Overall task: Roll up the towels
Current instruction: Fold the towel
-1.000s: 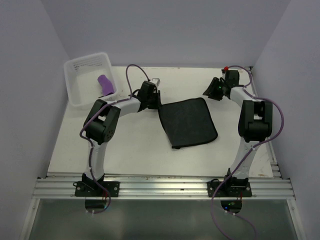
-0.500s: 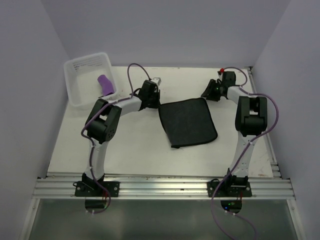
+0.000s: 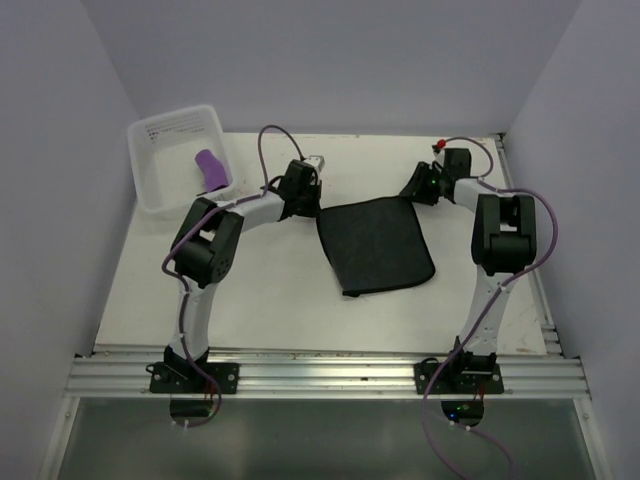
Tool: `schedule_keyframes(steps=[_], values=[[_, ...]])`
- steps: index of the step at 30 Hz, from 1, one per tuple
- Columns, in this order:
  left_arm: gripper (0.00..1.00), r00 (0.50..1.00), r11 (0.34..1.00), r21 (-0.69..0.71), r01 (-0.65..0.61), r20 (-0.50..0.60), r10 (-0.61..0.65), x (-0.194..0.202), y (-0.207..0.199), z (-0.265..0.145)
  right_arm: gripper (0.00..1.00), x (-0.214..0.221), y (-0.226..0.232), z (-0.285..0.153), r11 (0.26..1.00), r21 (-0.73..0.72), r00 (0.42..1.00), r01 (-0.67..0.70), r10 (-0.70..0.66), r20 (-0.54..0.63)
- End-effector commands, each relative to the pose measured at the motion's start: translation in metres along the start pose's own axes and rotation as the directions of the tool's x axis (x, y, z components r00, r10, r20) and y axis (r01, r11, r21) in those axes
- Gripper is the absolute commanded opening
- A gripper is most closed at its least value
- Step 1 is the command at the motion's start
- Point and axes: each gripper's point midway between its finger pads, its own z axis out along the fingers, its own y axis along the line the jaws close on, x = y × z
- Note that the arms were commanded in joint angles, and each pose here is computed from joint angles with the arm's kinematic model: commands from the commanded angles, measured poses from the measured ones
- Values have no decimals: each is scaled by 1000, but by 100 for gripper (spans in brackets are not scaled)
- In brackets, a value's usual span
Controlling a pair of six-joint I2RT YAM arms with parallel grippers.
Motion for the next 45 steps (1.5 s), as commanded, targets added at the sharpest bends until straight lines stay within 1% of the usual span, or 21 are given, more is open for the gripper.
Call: schedule_keyframes(steps=[1, 5, 8, 9, 11, 13, 16, 17, 22, 25, 29, 30, 32, 34, 36, 37, 38, 40, 42, 43, 45], values=[[0, 998, 998, -45, -45, -36, 43, 3, 7, -11, 45, 12, 5, -7, 999, -24, 999, 32, -32, -14], [0, 999, 998, -45, -46, -31, 45, 1, 7, -14, 46, 20, 2, -5, 1000, -23, 999, 21, -22, -27], [0, 999, 998, -49, -48, -22, 47, -3, 6, -19, 40, 20, 3, -6, 1000, -21, 1000, 19, -19, -22], [0, 999, 998, -48, -48, -19, 47, -4, 6, -20, 31, 20, 4, -7, 999, -26, 1000, 20, -20, -24], [0, 999, 997, -50, -50, -6, 50, -9, 5, -25, 24, 20, 6, -8, 999, -31, 999, 22, -22, -24], [0, 999, 997, -53, -51, -2, 51, -11, 4, -29, 11, 19, 10, -11, 999, -42, 1000, 19, -20, -23], [0, 998, 997, -52, -58, 15, 59, -18, 3, -38, 2, 20, 22, -16, 998, -60, 999, 36, -37, -22], [0, 997, 997, -51, -62, 30, 64, -24, 1, -44, 1, 21, 22, -18, 998, -57, 999, 35, -36, -26], [0, 996, 996, -46, -75, 47, 78, -29, -1, -70, 1, 40, 62, -31, 991, -82, 993, 109, -112, -38], [0, 995, 995, -67, -75, 64, 79, -27, 2, -93, 0, 46, 84, -50, 985, -90, 989, 146, -148, -12], [0, 992, 993, -89, -74, 98, 82, -22, 6, -138, 0, 56, 101, -83, 984, -92, 988, 154, -152, 33], [0, 991, 993, -93, -75, 104, 84, -20, 8, -146, 0, 52, 114, -101, 978, -111, 983, 174, -167, 73], [0, 988, 992, -104, -72, 129, 85, -17, 10, -170, 0, 63, 118, -116, 977, -120, 983, 174, -165, 77], [0, 987, 992, -108, -71, 138, 85, -12, 12, -188, 0, 64, 135, -142, 969, -148, 976, 196, -179, 121], [0, 981, 993, -94, -65, 175, 81, -11, 10, -213, 0, 84, 141, -154, 966, -163, 977, 202, -188, 98], [0, 981, 994, -90, -63, 176, 78, -7, 10, -221, 0, 83, 151, -174, 958, -183, 971, 219, -195, 138], [0, 975, 996, -61, -65, 207, 76, -7, 5, -237, 0, 95, 149, -179, 960, -180, 974, 213, -194, 116], [0, 976, 997, -45, -61, 207, 70, -1, 4, -252, 0, 97, 159, -205, 951, -195, 963, 242, -212, 164], [0, 970, 998, -29, -56, 236, 61, -1, 1, -272, 0, 108, 156, -219, 953, -187, 966, 237, -210, 152], [0, 966, 998, -25, -57, 250, 61, 0, 0, -284, 0, 109, 162, -232, 946, -212, 962, 243, -208, 175], [0, 965, 999, -17, -50, 255, 53, 3, 0, -294, 0, 117, 165, -243, 946, -236, 970, 220, -187, 157]])
